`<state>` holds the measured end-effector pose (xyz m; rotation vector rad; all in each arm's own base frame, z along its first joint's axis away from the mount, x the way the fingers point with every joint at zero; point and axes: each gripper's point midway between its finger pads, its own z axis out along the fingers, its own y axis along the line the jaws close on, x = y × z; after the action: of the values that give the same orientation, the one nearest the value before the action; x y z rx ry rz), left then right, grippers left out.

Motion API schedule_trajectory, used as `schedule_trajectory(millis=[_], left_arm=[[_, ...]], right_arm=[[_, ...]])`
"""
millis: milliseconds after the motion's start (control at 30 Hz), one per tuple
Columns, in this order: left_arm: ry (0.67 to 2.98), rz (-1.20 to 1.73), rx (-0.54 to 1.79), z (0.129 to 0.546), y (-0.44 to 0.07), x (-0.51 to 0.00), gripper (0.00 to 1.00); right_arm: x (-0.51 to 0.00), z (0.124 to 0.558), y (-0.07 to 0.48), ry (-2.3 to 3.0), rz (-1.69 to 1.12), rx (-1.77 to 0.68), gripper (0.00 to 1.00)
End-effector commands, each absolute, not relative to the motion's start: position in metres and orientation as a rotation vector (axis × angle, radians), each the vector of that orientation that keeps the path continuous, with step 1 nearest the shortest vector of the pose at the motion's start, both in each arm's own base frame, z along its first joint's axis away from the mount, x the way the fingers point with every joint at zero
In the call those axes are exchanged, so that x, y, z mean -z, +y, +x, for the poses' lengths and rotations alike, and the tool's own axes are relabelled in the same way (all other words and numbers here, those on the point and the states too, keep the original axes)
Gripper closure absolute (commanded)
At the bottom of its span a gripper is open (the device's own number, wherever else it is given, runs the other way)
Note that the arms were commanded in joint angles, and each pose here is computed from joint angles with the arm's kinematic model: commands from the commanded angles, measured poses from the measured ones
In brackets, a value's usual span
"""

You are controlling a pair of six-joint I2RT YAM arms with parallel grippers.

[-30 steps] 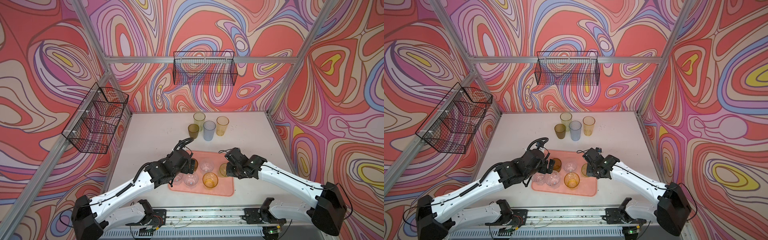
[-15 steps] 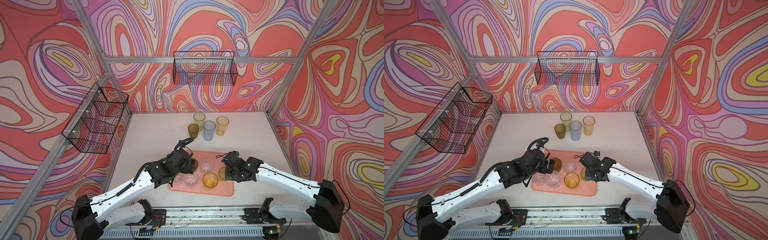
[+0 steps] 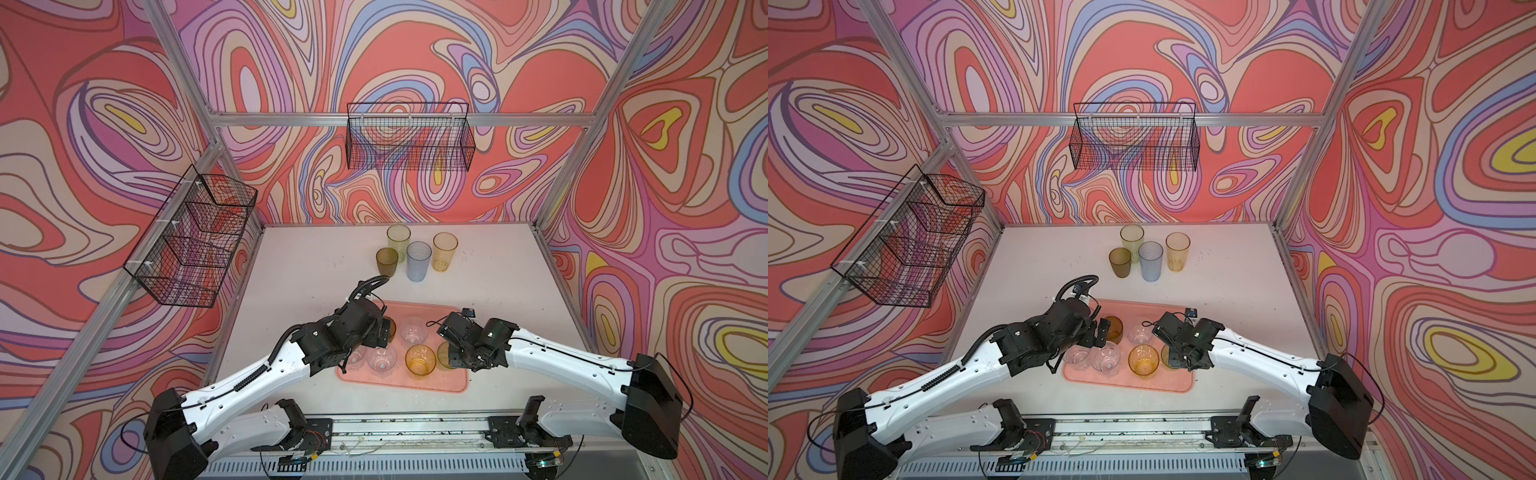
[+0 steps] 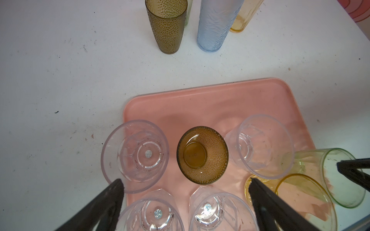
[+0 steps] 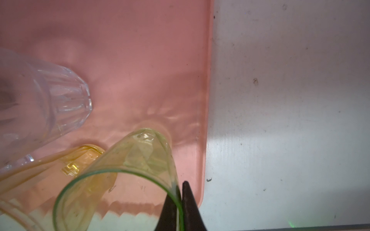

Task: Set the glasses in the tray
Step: 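Open the right gripper to release the green glass on the tray, then reach the left gripper toward the dark amber dimpled glass while the right gripper withdraws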

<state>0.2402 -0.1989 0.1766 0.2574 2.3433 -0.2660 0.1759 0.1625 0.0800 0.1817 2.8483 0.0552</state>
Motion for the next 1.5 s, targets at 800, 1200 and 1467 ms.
schedule_trajectory(millis=[800, 1200, 1467], left_arm=[[2.344, 0.152, 0.310, 0.269, -0.200, -0.189, 0.00], [2.316, 0.011, 0.328, 0.320, -0.191, -0.219, 0.00], [2.326, -0.063, 0.388, 0.352, -0.191, -0.223, 0.00]], right_arm=[[-0.161, 0.215, 0.188, 2.418, 0.162, -0.486, 0.02], [-0.187, 0.241, 0.210, 2.247, 0.006, -0.512, 0.02], [-0.181, 0.244, 0.221, 2.201, -0.020, -0.576, 0.02]])
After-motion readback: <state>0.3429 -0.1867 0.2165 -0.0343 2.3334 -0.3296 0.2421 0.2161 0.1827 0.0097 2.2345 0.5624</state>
